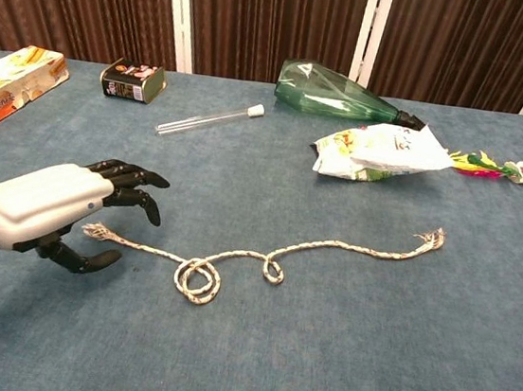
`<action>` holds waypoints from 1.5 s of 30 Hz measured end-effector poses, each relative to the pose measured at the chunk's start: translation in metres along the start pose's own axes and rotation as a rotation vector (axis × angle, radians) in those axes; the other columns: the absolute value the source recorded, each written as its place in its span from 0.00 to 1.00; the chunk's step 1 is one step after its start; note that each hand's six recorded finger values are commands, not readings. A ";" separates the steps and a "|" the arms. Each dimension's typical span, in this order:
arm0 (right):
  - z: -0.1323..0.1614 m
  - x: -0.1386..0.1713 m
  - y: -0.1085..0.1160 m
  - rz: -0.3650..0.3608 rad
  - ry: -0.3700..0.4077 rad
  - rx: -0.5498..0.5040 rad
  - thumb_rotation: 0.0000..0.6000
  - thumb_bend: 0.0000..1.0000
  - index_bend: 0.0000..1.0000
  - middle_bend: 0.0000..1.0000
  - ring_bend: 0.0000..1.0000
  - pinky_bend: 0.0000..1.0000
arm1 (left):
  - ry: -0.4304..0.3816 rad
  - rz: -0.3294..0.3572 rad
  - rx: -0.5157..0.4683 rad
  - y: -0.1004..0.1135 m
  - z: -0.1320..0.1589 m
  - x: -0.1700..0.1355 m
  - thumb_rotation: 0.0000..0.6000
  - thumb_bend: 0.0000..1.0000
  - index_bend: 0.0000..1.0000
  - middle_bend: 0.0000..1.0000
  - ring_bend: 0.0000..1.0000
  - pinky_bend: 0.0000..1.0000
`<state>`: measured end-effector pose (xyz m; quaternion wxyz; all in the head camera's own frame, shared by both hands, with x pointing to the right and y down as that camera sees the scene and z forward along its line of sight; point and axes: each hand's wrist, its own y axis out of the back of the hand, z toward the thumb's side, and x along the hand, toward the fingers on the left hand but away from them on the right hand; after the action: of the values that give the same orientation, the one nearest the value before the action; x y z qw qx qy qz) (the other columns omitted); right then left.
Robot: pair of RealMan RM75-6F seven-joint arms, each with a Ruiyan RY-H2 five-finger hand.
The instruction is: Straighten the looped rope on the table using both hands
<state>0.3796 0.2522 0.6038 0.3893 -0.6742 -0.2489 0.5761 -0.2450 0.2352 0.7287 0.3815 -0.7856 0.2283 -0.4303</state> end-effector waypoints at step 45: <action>0.024 -0.038 -0.001 0.003 0.107 0.095 1.00 0.40 0.13 0.00 0.00 0.00 | 0.064 0.007 0.085 -0.001 -0.033 0.001 1.00 0.42 0.59 0.11 0.00 0.07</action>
<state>0.3481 0.2290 0.6263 0.4327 -0.6852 -0.1991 0.5510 -0.2720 0.2217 0.7412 0.4088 -0.7537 0.2245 -0.4631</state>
